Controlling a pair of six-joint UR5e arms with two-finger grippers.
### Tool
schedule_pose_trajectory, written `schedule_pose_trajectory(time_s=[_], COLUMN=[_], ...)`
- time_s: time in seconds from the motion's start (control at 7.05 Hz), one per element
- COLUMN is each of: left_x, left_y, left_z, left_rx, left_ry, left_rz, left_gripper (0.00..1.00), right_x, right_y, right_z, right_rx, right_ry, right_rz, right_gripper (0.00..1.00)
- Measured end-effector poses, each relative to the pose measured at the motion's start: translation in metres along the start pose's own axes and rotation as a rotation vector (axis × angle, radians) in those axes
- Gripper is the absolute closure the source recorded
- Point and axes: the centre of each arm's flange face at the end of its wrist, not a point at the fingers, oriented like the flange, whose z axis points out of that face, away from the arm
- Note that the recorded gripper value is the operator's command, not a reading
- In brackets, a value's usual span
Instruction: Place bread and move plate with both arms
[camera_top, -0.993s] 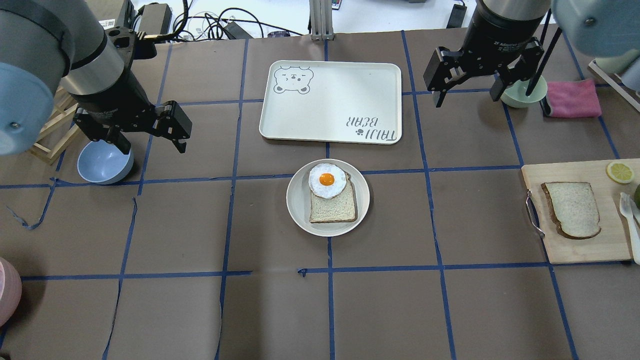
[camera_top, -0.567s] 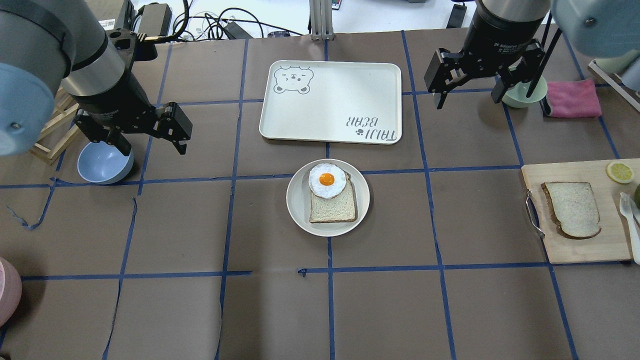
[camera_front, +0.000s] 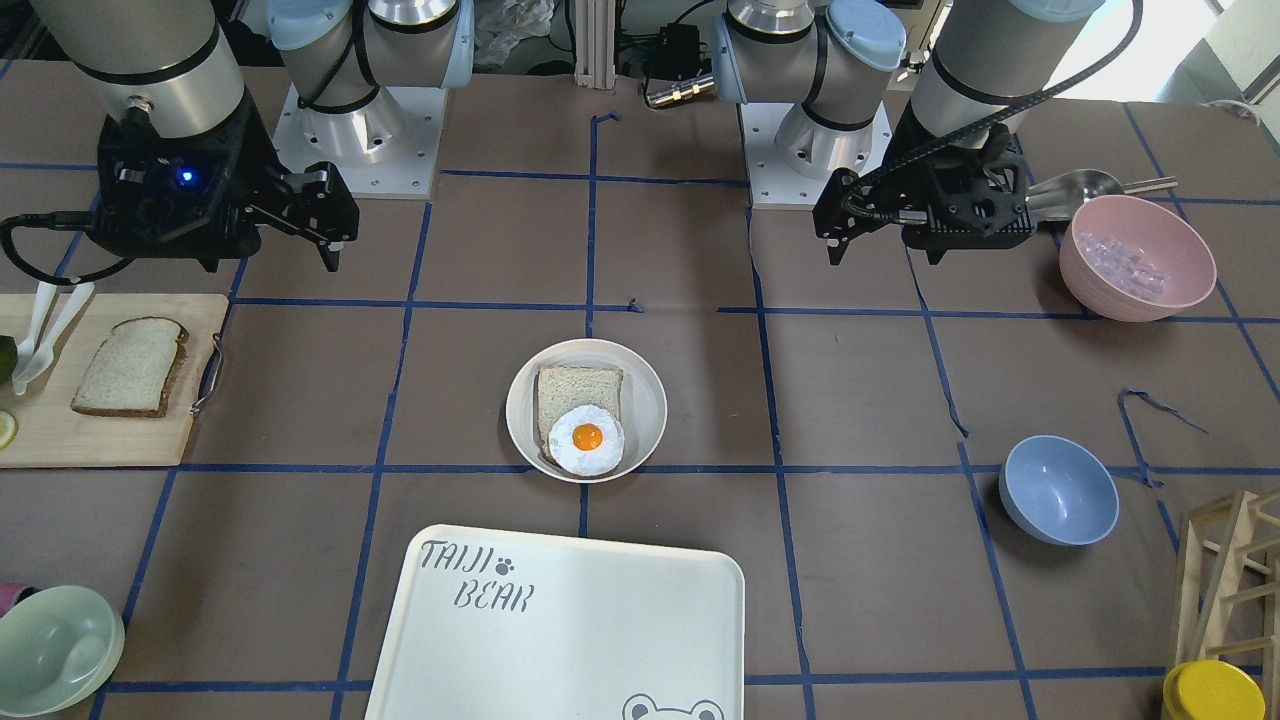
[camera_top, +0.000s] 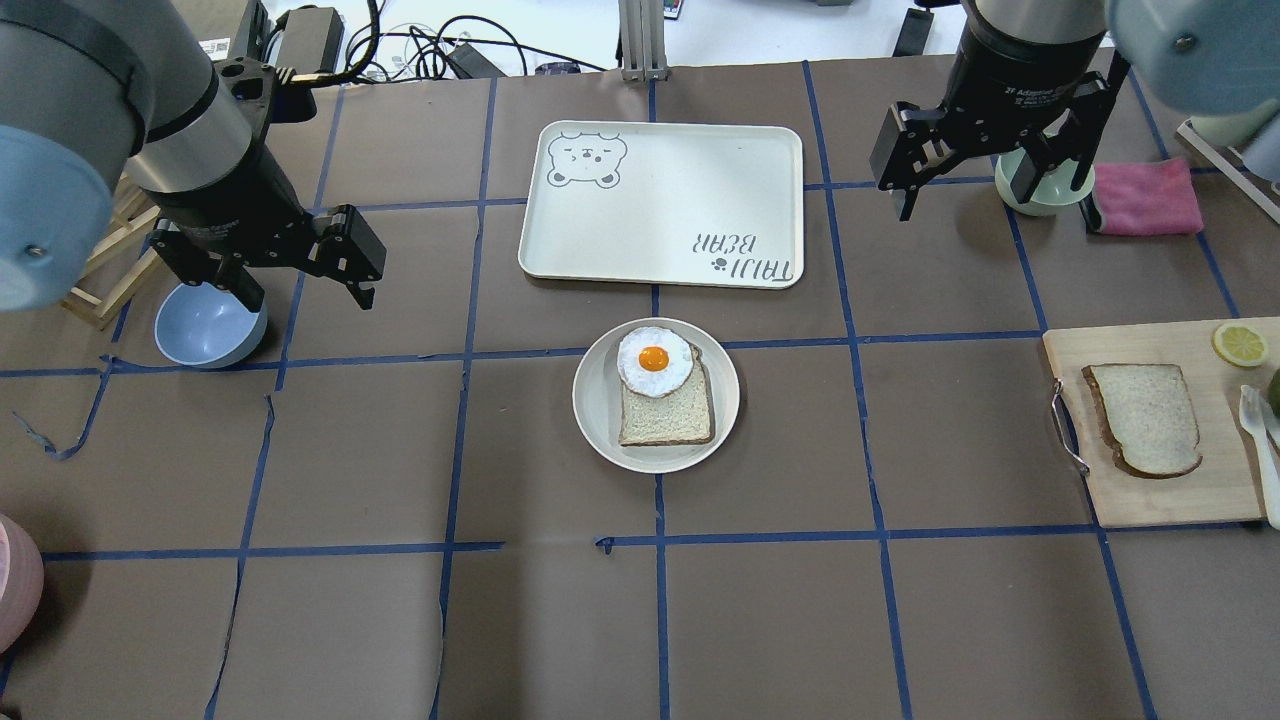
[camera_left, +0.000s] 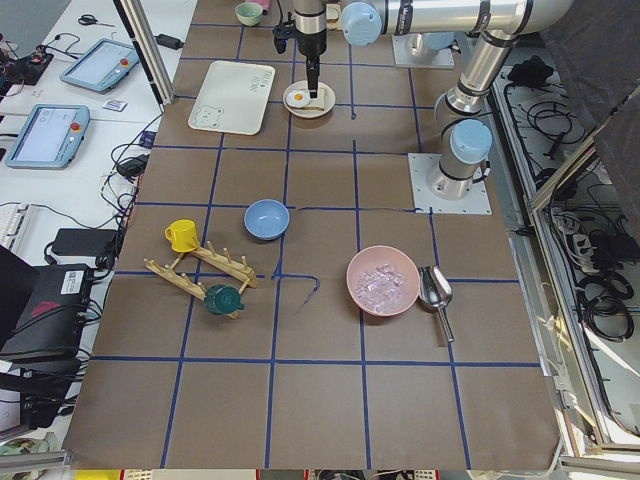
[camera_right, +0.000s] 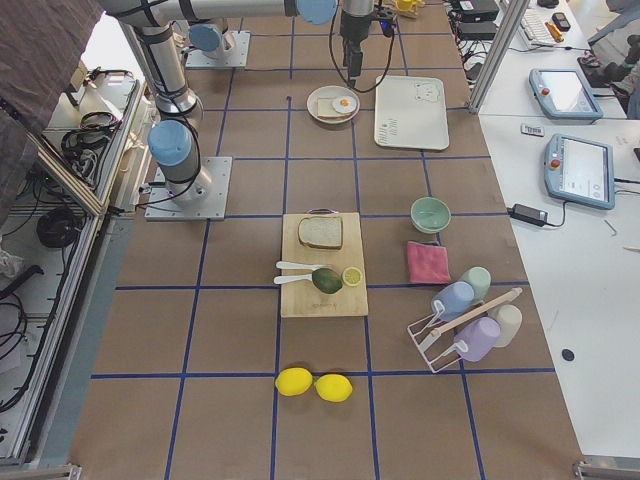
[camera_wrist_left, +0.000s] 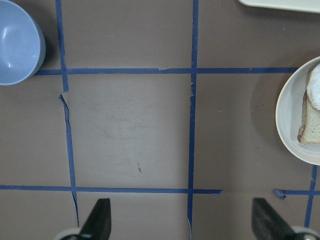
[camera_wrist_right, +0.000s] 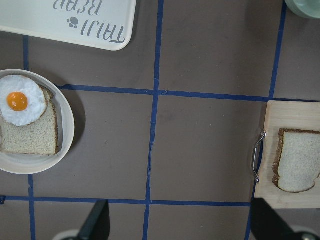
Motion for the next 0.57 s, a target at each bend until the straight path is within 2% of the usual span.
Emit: schedule_pose_trajectory(time_s=[0.57], left_x=[-0.0005], left_y=[-0.0003], left_z=[-0.0010], left_rx=[0.004], left_ry=[0.000], left_rz=[-0.001], left_gripper=[0.00], right_x=[-0.0059], right_y=[-0.0045], right_z=[-0.0057], right_rx=[0.033], right_ry=[-0.032], right_rz=[-0.009], right_gripper=[0.00])
